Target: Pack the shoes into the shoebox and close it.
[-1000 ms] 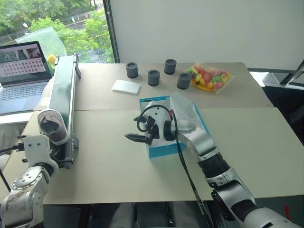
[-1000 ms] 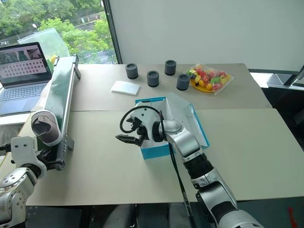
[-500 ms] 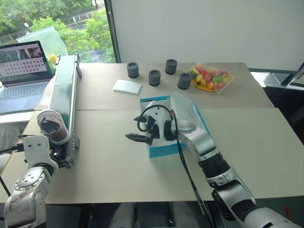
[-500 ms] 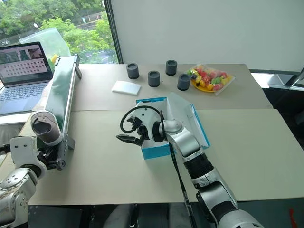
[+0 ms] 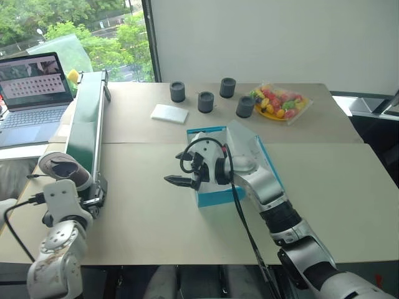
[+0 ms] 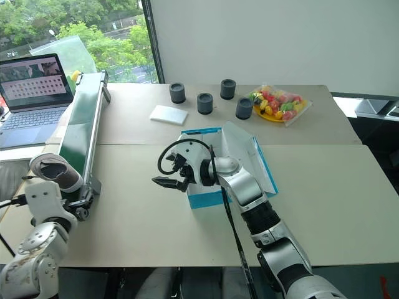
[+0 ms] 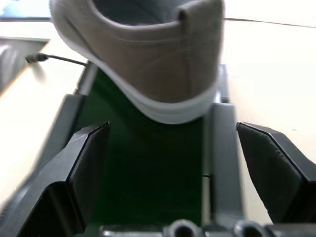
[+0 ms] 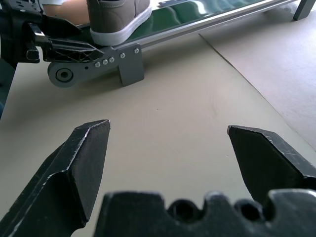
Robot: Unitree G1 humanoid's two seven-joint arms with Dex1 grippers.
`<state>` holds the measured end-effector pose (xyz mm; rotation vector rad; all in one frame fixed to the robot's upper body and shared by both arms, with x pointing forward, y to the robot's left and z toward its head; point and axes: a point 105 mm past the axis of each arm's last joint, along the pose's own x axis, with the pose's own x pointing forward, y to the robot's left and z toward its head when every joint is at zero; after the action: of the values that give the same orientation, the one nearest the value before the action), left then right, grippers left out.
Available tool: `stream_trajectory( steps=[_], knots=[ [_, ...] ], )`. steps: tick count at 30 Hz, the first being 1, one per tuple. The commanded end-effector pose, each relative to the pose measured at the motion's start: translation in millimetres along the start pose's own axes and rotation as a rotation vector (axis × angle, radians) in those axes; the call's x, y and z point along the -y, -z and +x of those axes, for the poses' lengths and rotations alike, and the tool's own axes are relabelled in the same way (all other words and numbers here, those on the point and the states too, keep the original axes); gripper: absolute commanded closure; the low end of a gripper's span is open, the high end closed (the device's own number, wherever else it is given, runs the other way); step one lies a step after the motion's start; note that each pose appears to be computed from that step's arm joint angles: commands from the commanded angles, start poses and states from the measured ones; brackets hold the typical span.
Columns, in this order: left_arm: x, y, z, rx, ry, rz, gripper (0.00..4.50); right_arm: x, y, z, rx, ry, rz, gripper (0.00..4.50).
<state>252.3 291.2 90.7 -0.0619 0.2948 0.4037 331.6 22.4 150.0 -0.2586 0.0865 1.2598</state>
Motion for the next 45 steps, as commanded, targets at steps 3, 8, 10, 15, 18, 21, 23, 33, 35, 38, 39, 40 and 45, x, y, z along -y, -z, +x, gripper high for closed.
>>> stream_trajectory(
  steps=[3, 8, 10, 15, 18, 21, 23, 33, 35, 38, 39, 40, 45],
  knots=[
    [2.9, -10.8, -5.2, 0.063, -0.095, -0.092, 0.10, 0.9, -18.8, -1.4, 0.049, -0.005, -0.045, 0.00],
    [-9.5, -8.2, -9.0, 0.066, -0.273, -0.140, 0.10, 0.4, -18.3, -1.3, 0.052, -0.007, -0.039, 0.00],
    [-12.5, -8.5, -11.7, 0.066, -0.332, -0.122, 0.10, 0.4, -17.6, -1.5, 0.050, -0.008, -0.038, 0.00],
    [-18.8, -9.2, -13.8, 0.063, -0.423, -0.085, 0.10, 0.7, -17.6, -2.2, 0.057, -0.008, -0.028, 0.00],
    [-16.1, -11.5, -9.6, 0.071, -0.433, -0.088, 0.10, 0.4, -18.2, -2.3, 0.062, -0.009, -0.024, 0.00],
    [-15.6, -20.1, -6.6, 0.104, -0.459, -0.106, 0.10, 1.6, -19.1, -2.8, 0.067, -0.005, -0.018, 0.00],
    [-14.6, -24.0, -4.2, 0.117, -0.467, -0.117, 0.10, 2.5, -19.7, -3.1, 0.070, -0.002, -0.015, 0.00],
    [-13.8, -18.7, 2.2, 0.095, -0.478, -0.231, 0.10, 6.2, -23.2, -5.6, 0.089, 0.021, 0.001, 0.00],
    [-14.7, -13.3, 2.5, 0.072, -0.483, -0.278, 0.10, 6.8, -23.9, -6.1, 0.091, 0.023, 0.002, 0.00],
    [-16.1, -4.7, 3.6, 0.033, -0.490, -0.335, 0.10, 7.2, -24.2, -6.5, 0.093, 0.026, 0.006, 0.00],
    [-16.8, -3.6, 3.8, 0.028, -0.490, -0.336, 0.10, 7.3, -24.2, -6.8, 0.094, 0.028, 0.006, 0.00],
    [-17.4, -3.7, 3.9, 0.030, -0.489, -0.332, 0.10, 7.4, -24.3, -6.9, 0.094, 0.029, 0.007, 0.00],
    [-15.0, -7.6, 4.4, 0.049, -0.471, -0.318, 0.34, 9.0, -25.3, -7.4, 0.099, 0.038, 0.011, 0.00]
  ],
)
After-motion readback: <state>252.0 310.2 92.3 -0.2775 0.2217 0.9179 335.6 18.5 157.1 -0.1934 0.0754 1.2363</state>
